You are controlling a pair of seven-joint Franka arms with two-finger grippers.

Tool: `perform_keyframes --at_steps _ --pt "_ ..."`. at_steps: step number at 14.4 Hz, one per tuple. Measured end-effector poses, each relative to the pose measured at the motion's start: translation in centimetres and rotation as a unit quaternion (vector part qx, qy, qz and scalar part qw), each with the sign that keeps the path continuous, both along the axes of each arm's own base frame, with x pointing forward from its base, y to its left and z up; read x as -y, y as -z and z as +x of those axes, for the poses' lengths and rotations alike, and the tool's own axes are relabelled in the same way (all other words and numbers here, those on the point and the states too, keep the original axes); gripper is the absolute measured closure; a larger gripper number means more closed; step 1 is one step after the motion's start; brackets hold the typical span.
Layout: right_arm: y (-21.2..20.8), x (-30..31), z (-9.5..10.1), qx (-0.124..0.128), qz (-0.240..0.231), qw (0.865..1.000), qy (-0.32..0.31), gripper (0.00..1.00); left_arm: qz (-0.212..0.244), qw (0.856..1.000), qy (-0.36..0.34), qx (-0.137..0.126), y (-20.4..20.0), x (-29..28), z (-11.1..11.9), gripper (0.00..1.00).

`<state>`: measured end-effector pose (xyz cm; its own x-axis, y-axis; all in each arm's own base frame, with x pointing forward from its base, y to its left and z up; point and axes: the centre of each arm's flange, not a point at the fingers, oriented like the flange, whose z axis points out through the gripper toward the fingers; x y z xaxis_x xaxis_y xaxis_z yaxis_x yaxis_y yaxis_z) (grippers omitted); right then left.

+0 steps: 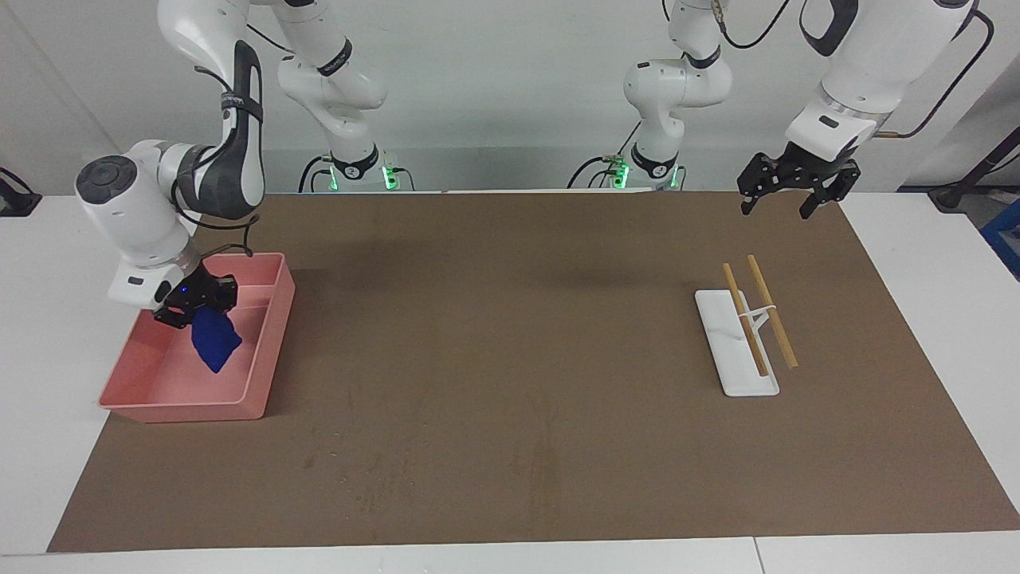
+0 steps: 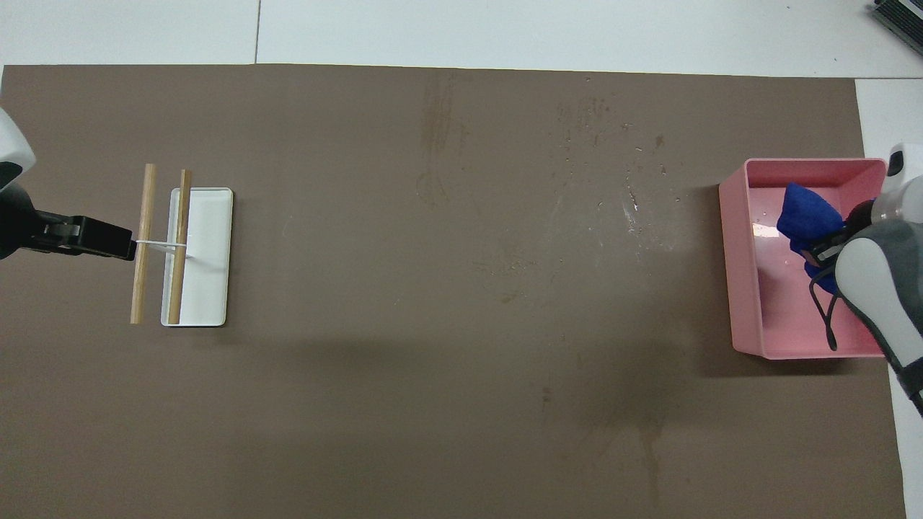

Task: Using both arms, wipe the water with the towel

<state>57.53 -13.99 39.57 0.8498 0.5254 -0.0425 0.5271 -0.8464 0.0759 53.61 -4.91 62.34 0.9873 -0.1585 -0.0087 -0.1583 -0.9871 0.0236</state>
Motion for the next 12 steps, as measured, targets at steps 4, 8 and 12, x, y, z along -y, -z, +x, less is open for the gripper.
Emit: perform_keyframes --at_steps 4,8,12 --pt "-1.4 1.0 -0.6 -0.001 -0.001 1.000 0.002 0.41 0.000 1.000 0.000 0.000 0.0 0.0 0.0 0.00" --pt "-9.5 -2.0 -0.9 0.004 -0.003 1.000 -0.015 0.00 0.000 1.000 0.000 0.000 0.0 0.0 0.0 0.00" --pt "-21.7 -10.0 -3.9 0.023 0.002 0.999 0.024 0.00 0.000 1.000 0.000 0.000 0.0 0.0 0.0 0.00"
